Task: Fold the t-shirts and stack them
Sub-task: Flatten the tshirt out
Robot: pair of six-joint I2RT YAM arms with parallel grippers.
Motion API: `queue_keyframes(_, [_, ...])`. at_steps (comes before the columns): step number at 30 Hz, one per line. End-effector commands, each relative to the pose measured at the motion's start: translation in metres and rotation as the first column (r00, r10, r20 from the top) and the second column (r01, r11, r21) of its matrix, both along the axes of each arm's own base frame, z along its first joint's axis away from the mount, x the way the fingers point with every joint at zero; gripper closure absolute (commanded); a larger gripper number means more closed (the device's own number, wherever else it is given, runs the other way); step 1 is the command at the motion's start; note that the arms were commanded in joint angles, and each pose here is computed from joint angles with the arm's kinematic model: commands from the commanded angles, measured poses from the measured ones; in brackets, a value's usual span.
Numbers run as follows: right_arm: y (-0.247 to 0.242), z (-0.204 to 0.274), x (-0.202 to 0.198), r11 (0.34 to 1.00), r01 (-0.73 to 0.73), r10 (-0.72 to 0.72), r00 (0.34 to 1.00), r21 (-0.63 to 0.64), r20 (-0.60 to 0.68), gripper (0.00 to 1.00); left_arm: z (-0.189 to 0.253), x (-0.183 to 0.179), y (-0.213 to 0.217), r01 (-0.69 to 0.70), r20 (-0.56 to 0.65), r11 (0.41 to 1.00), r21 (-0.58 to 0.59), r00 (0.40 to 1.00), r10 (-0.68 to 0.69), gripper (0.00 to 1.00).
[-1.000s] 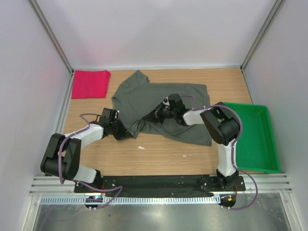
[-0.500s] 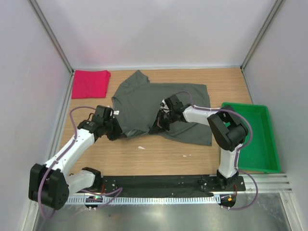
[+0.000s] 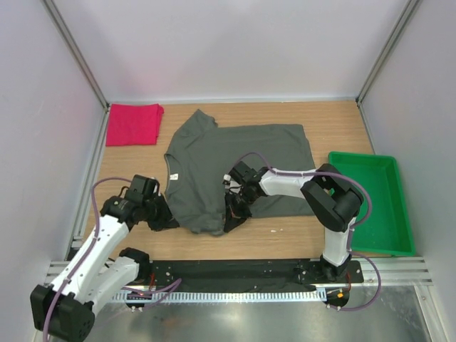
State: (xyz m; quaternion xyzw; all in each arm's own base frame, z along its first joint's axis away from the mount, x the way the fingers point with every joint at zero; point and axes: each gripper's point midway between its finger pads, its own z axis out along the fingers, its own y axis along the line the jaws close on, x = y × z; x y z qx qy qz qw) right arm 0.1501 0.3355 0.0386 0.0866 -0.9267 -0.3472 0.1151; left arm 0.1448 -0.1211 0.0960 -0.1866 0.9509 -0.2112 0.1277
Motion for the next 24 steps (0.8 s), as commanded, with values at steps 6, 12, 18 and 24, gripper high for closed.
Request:
queue_keyframes(6, [-0.034, 0.03, -0.017, 0.976, -0.187, 0.199, 0.974, -0.111, 0.109, 0.7, 0.036, -0.022, 0.018, -0.056, 0.065, 0.998, 0.024, 0.996, 0.055, 0.52])
queue_keyframes(12, [-0.085, 0.053, 0.059, 0.957, 0.089, 0.027, 0.92, -0.276, 0.391, 0.59, 0.063, 0.031, 0.006, -0.062, 0.287, 0.998, -0.029, 0.955, 0.068, 0.46])
queue_keyframes(18, [-0.122, 0.04, 0.108, 0.896, 0.257, -0.044, 0.863, -0.362, 0.504, 0.55, 0.024, 0.09, -0.018, 0.014, 0.206, 1.0, -0.004, 0.979, -0.013, 0.5])
queue_keyframes(24, [-0.165, 0.018, 0.141, 0.826, 0.363, -0.083, 0.835, -0.431, 0.545, 0.55, -0.03, 0.13, -0.001, -0.009, 0.102, 0.995, 0.095, 0.995, -0.001, 0.6])
